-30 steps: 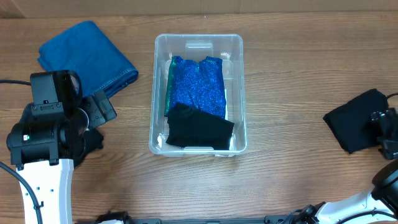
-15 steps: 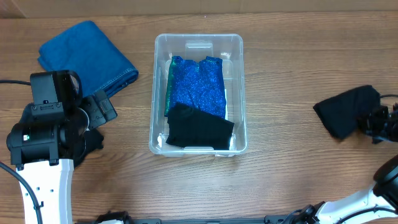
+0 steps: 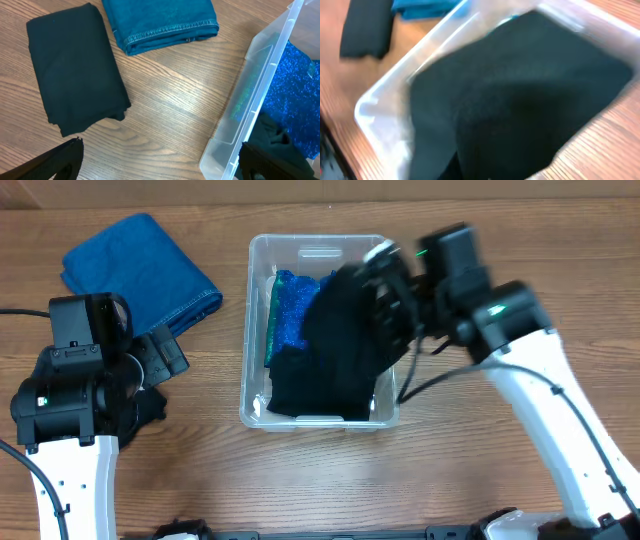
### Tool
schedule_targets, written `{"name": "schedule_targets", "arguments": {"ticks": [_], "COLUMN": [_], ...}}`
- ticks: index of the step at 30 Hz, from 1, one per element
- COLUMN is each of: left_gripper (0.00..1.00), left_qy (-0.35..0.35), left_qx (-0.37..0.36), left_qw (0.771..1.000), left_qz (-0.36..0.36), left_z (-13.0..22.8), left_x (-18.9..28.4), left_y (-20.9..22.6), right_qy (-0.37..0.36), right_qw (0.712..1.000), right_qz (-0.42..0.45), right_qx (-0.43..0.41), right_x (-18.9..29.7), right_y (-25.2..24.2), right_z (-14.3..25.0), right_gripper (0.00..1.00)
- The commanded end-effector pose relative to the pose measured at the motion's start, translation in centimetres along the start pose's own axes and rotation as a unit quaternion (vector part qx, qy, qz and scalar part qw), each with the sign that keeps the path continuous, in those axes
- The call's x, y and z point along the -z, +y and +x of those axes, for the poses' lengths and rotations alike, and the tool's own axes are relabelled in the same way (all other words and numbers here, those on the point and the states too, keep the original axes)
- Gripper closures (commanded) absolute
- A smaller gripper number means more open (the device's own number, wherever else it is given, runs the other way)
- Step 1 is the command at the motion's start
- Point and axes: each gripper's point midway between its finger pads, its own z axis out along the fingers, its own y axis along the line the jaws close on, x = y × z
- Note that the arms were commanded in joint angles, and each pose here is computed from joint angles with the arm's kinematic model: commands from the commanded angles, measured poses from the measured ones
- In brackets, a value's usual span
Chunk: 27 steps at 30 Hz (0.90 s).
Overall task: Pack container
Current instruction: 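Lay the second black cloth into the bin and press it flat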
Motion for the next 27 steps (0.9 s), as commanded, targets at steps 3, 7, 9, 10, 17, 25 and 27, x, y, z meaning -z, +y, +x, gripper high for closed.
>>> {"name": "schedule_targets", "arguments": {"ticks": [3,7,9,10,17,25,27], "left_gripper": [0.0,0.0,0.0,0.0,0.0,0.0,0.0], "left_qy": [-0.008,-0.008,-0.008,-0.008,-0.008,-0.01,-0.007], "left_qx": [0.012,0.012,0.012,0.012,0.012,0.012,0.012], "left_qw": [1.0,1.0,1.0,1.0,1.0,1.0,1.0], "left_qz": [0.006,0.006,0.006,0.006,0.006,0.007,0.006], "left_z": [-0.5,-0.5,-0.5,-0.5,-0.5,-0.6,-0.5], "left_x": [0.4,0.4,0.4,0.4,0.4,0.4,0.4], "left_y": [-0.2,-0.2,-0.2,-0.2,-0.2,-0.2,-0.1], "right_qy": [0.082,0.153,0.179,0.186,0.225,0.173,0.147], "right_qw": [0.99,0.976,0.969,0.968,0.94,0.964,0.957], "right_qz": [-0.021,-0.061,-0.075,-0.08,-0.158,0.194,0.249], "right_qx": [0.11,0.144,0.15,0.149,0.204,0.057,-0.007], "right_x": [-3.5,-5.8,-7.4,-7.7,-7.6,-8.4,-7.3], "right_y": [5.3,7.4,7.7,7.9,11.1,-2.4,-6.3], "right_z": [2.6,6.2,7.5,7.8,10.3,6.0,5.4], "right_gripper": [0.96,0.96,0.96,0.96,0.96,0.0,0.0]}}
